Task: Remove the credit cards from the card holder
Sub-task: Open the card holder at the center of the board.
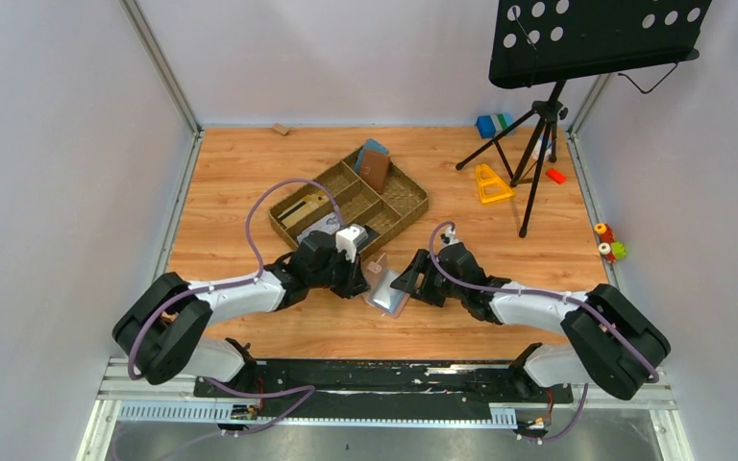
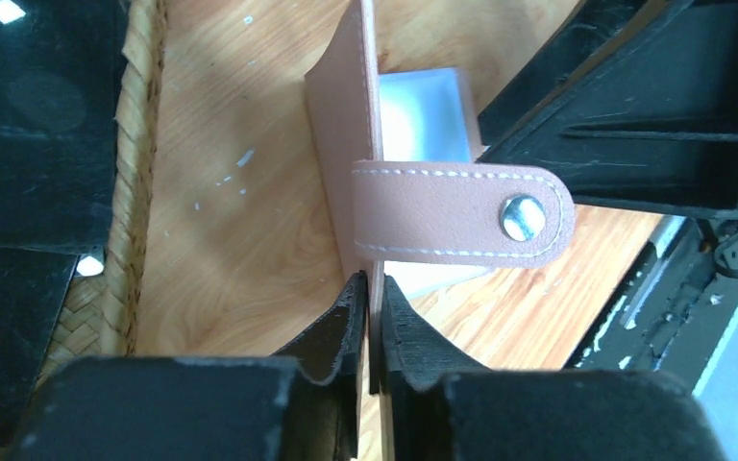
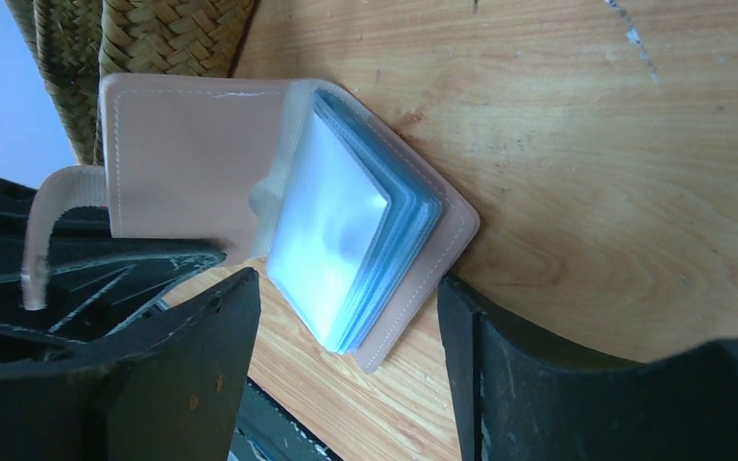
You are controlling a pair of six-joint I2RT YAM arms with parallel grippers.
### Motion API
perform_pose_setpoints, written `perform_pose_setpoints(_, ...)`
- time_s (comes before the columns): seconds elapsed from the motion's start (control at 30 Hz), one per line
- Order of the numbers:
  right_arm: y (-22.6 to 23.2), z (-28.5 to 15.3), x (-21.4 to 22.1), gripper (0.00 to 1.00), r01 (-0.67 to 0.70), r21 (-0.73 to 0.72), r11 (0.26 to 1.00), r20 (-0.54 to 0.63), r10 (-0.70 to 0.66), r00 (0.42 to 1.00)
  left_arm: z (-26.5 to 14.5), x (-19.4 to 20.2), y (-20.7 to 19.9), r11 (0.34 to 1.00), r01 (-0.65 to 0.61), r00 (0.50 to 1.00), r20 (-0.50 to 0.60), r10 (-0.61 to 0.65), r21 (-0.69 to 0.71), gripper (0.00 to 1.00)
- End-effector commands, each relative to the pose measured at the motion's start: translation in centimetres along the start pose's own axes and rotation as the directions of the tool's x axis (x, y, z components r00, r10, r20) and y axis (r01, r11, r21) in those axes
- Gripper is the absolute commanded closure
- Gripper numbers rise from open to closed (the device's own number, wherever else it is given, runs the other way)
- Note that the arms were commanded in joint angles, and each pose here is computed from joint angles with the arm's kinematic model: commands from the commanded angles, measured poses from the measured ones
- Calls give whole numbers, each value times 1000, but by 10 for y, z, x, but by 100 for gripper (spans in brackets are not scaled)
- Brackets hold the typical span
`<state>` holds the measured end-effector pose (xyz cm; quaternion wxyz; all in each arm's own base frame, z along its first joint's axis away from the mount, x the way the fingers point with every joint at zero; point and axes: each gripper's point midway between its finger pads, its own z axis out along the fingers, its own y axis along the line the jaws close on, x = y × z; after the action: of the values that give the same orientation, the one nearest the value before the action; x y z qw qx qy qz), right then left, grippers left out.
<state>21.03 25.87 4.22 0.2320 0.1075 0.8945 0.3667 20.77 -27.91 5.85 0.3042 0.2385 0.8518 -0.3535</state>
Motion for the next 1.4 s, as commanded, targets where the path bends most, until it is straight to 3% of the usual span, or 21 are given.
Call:
perform_pose_setpoints(0.0,10,8,-4,33,-42,-38,998,0,42,999,7,-3,11,998,-10,1000,-15,9,-59,79)
perform_pose_setpoints(0.13,14,11,-1,35,-42,-60,997,-20,41,999,13,2,15,998,-4,999,-50,0,-67,57)
perform_pose_setpoints(0.27,16,10,0,36,-33,-78,996,-20,32,999,19,11,23,995,8,996,-91,-17,-100,52)
perform_pose_setpoints(0.33,20,7,-1,37,-26,-108,994,-7,25,1000,23,17,27,993,20,991,-129,-35,-114,57)
perform_pose_setpoints(0.47,26,0,-4,37,-27,-164,986,25,32,999,31,22,22,996,46,986,-159,-58,-76,88)
perform_pose_setpoints(0.57,23,-2,-5,37,-27,-146,989,36,33,999,30,18,20,997,52,989,-135,-60,-63,100)
perform_pose_setpoints(0.7,17,-7,-10,37,-40,-110,993,68,48,997,24,12,20,995,88,991,-97,-91,-36,100)
perform_pose_setpoints(0.87,7,-11,-15,37,-86,-76,993,114,94,989,9,-9,5,977,163,986,-9,-164,138,100)
perform_pose_setpoints(1.37,21,-3,-1,42,-31,-193,981,48,41,998,-34,-46,-22,968,73,973,196,-123,241,100)
